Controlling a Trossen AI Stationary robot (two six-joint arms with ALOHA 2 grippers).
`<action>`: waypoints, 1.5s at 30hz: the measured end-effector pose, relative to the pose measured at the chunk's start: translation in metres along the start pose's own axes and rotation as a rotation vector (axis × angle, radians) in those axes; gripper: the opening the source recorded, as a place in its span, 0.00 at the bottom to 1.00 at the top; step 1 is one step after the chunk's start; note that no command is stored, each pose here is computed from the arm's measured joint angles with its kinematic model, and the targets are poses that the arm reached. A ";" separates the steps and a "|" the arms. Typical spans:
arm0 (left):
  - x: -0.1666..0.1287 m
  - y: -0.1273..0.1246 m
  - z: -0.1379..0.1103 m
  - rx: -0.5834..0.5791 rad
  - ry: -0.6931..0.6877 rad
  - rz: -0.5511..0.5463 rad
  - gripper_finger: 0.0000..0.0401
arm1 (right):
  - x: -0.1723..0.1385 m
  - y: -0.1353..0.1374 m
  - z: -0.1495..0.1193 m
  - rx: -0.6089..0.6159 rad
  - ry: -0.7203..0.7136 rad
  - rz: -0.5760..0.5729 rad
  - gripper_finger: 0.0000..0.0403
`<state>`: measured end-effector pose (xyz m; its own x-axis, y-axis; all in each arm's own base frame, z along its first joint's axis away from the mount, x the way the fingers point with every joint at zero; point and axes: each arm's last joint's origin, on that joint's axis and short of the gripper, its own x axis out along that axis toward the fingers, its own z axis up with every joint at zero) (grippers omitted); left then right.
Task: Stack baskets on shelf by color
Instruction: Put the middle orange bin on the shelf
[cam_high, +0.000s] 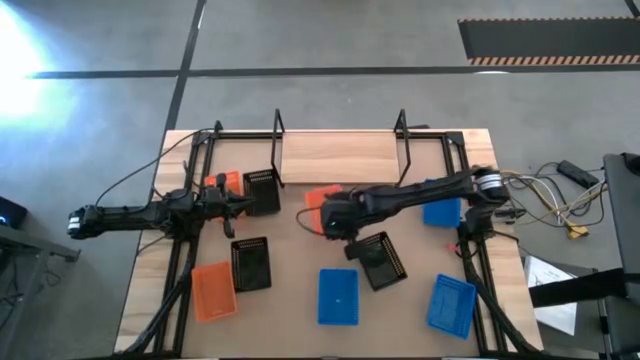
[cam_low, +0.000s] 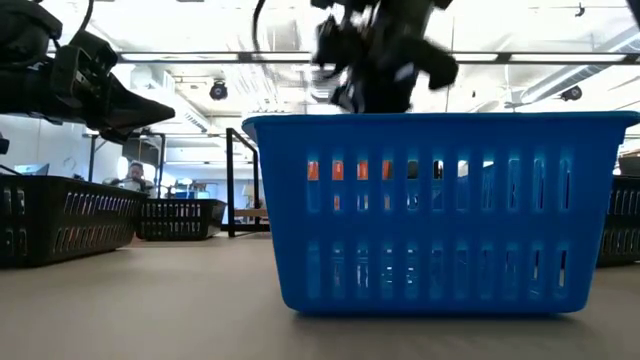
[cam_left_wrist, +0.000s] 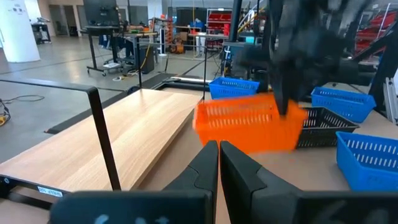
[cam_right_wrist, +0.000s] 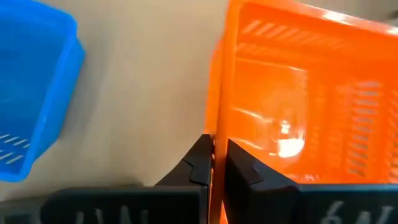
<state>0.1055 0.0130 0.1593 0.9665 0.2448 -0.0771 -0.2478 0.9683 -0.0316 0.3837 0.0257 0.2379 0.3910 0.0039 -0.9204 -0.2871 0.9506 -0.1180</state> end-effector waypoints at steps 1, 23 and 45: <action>0.000 0.000 0.000 0.000 0.000 0.000 0.00 | -0.010 -0.002 -0.002 0.004 -0.015 -0.029 0.02; 0.000 0.000 0.000 0.000 0.000 0.000 0.00 | -0.009 -0.138 -0.081 0.260 -0.062 -0.256 0.02; 0.000 0.000 0.000 0.000 -0.001 0.000 0.00 | 0.051 -0.184 0.004 0.271 -0.177 -0.194 0.02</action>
<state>0.1055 0.0130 0.1593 0.9665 0.2452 -0.0764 -0.2481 0.9682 -0.0315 0.4599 -0.1477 0.2140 0.5670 -0.1535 -0.8093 0.0393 0.9864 -0.1595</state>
